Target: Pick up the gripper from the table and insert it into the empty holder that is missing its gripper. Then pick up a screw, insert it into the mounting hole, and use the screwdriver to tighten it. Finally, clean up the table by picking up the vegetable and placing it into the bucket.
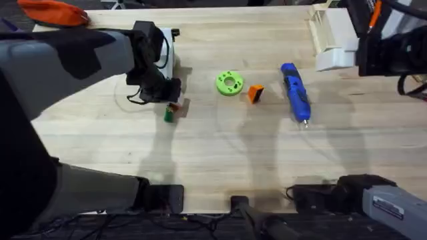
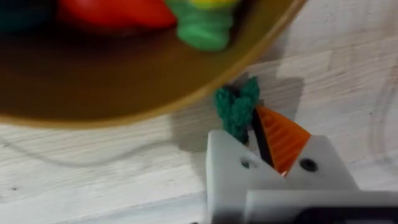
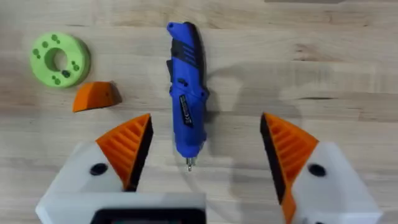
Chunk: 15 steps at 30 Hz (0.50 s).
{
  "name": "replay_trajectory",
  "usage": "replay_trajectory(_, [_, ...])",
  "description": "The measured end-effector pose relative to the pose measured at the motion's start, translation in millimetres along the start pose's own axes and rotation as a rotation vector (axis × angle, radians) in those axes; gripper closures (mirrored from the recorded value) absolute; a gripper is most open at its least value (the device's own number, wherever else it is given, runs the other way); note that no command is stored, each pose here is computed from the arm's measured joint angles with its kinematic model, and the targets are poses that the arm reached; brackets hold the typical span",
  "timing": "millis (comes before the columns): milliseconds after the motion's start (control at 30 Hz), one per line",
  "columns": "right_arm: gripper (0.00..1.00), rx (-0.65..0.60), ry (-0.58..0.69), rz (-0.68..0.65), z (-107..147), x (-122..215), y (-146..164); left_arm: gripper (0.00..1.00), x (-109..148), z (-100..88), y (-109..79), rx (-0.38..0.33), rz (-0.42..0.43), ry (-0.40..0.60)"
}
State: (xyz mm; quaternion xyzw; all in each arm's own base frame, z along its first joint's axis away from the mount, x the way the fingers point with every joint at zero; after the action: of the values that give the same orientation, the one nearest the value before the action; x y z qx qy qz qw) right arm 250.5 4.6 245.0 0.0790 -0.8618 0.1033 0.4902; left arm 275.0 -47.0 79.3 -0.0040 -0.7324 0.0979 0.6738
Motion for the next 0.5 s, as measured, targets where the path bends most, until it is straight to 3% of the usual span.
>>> replay_trajectory(500, [0.007,-0.003,0.0,0.0,0.0,-0.1,0.0,0.989,5.8,-0.9,3.0,-0.001,-0.026,-0.021])
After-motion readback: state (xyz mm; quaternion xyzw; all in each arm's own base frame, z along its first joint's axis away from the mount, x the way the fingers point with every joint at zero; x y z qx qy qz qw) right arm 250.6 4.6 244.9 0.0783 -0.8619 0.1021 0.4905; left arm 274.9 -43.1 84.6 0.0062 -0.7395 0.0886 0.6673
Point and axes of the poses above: each hand's point on the last joint's axis, 136 mm out from that joint toward the fingers, its own x axis back along the fingers, its own y axis along the line the jaws close on, z = x × y, the point moved 5 cm from there along x, back along the fingers, and after that the axes turned 15 degrees about x, right-handed, at the moved point
